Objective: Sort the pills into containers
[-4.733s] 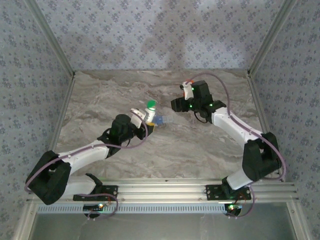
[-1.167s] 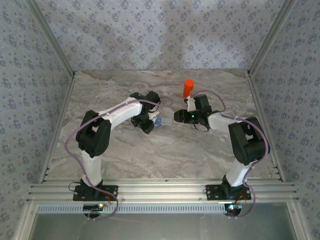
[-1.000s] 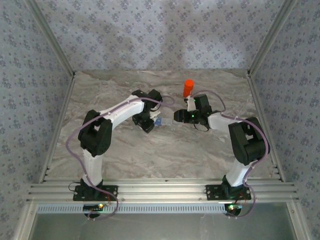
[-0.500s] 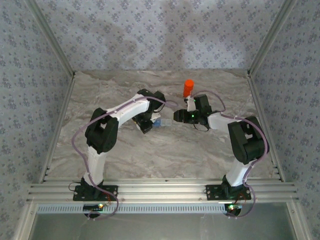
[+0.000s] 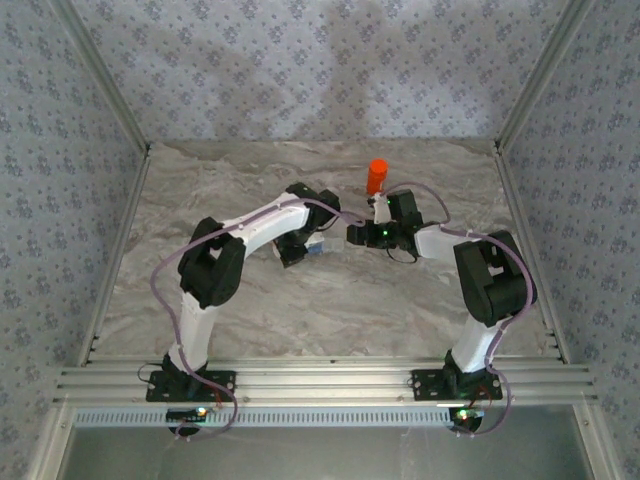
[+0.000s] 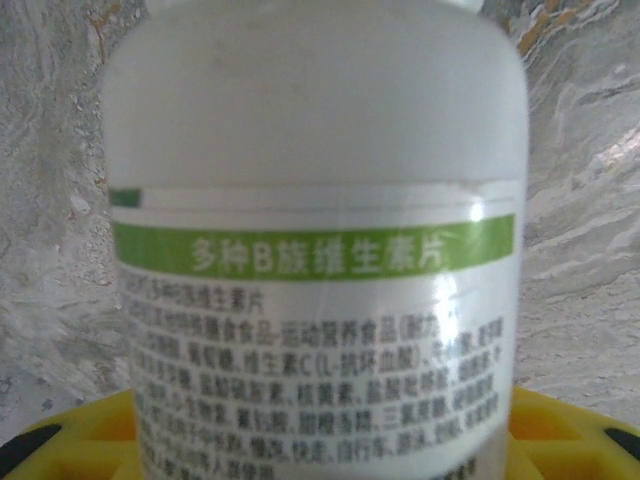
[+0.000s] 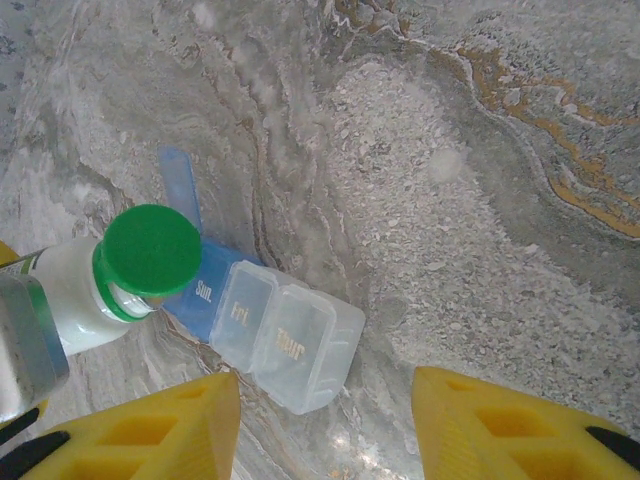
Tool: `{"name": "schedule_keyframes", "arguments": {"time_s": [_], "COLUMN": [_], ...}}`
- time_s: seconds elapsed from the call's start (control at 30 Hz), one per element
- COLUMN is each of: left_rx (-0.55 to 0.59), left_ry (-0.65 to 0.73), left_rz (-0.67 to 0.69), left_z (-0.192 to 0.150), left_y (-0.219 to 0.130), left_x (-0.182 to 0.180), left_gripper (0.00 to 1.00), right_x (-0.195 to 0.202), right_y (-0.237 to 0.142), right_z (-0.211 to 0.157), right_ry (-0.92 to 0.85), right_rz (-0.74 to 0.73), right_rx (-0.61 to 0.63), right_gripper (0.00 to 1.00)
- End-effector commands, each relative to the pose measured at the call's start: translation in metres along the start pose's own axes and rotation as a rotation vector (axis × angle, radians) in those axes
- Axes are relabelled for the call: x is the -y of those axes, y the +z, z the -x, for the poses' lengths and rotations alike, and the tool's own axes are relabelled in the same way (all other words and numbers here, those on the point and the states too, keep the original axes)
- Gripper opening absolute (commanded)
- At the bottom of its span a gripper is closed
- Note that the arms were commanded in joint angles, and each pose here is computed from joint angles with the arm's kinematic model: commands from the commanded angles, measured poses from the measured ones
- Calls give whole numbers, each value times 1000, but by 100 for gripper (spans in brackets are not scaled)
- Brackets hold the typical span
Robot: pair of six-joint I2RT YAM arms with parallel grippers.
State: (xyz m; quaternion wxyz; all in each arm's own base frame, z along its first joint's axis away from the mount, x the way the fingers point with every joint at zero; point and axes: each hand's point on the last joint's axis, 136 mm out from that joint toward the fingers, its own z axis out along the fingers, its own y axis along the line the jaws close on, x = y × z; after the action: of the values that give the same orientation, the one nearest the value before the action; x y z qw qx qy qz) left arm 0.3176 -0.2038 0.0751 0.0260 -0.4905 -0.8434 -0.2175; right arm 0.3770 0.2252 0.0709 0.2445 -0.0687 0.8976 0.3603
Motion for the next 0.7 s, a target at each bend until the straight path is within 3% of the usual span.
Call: {"name": "schedule_keyframes", "arguments": {"time_s": [0.0, 0.43, 0.67], "left_rx": [-56, -106, -151], "left_ry": [67, 191, 263], "left_rz": [27, 206, 221], "left_z": [-5, -12, -19], "left_y": [1, -1, 11], "left_x": [0, -15, -12], "left_gripper": [0, 0, 0], "right_x": [-1, -3, -4], "right_y": [3, 6, 9], "right_z": [0, -1, -4], "right_ry": [9, 8, 7], "right_rz": [18, 24, 28], "right_rx": [-8, -17, -31], "right_gripper": [50, 50, 50]}}
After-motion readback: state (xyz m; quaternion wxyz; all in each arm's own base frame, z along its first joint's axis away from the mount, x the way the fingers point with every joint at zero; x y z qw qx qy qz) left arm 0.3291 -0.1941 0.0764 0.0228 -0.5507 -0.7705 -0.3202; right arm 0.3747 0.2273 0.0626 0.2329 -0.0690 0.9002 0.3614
